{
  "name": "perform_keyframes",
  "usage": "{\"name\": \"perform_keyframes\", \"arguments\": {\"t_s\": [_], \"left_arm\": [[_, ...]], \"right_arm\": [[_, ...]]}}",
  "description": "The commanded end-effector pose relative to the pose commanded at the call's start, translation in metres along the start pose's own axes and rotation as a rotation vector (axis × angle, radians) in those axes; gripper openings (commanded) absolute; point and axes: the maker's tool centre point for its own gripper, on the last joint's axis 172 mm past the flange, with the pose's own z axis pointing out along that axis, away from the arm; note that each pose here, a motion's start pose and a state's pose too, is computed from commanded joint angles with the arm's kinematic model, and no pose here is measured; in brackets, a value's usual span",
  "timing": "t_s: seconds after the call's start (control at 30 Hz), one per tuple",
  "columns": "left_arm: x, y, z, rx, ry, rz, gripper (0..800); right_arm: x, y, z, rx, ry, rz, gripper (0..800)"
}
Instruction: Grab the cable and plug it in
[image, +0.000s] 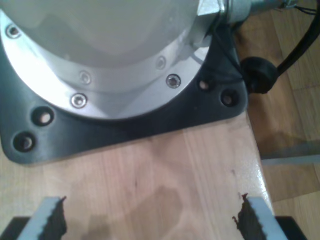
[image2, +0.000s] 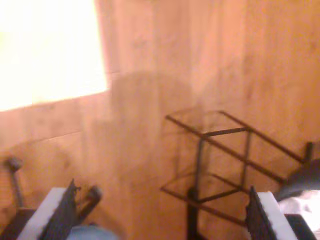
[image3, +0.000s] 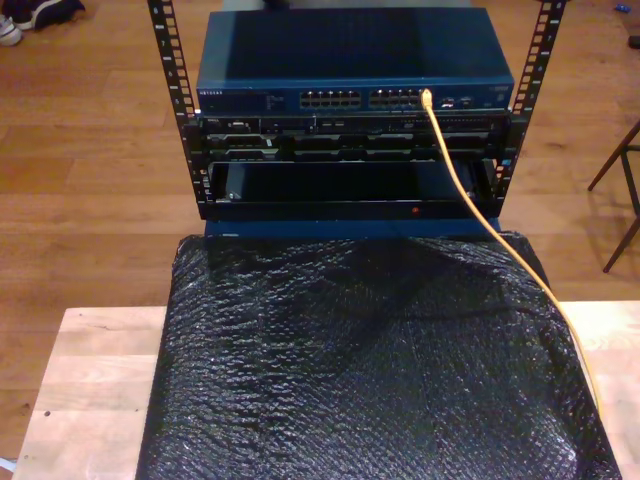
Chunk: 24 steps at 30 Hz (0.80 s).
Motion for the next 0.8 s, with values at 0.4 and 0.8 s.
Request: {"name": "perform_keyframes", "arguments": {"t_s": [0.4, 0.8], "left_arm": [[0.000, 0.000, 0.000, 0.000, 0.000, 0.000, 800], [-0.001, 0.000, -0.001, 0.000, -0.002, 0.000, 800]], "right_arm": [[-0.042, -0.153, -0.032, 0.230, 0.037, -0.028, 799], [-0.048, -0.244, -0.062, 0.399, 0.117, -0.113, 799]]}}
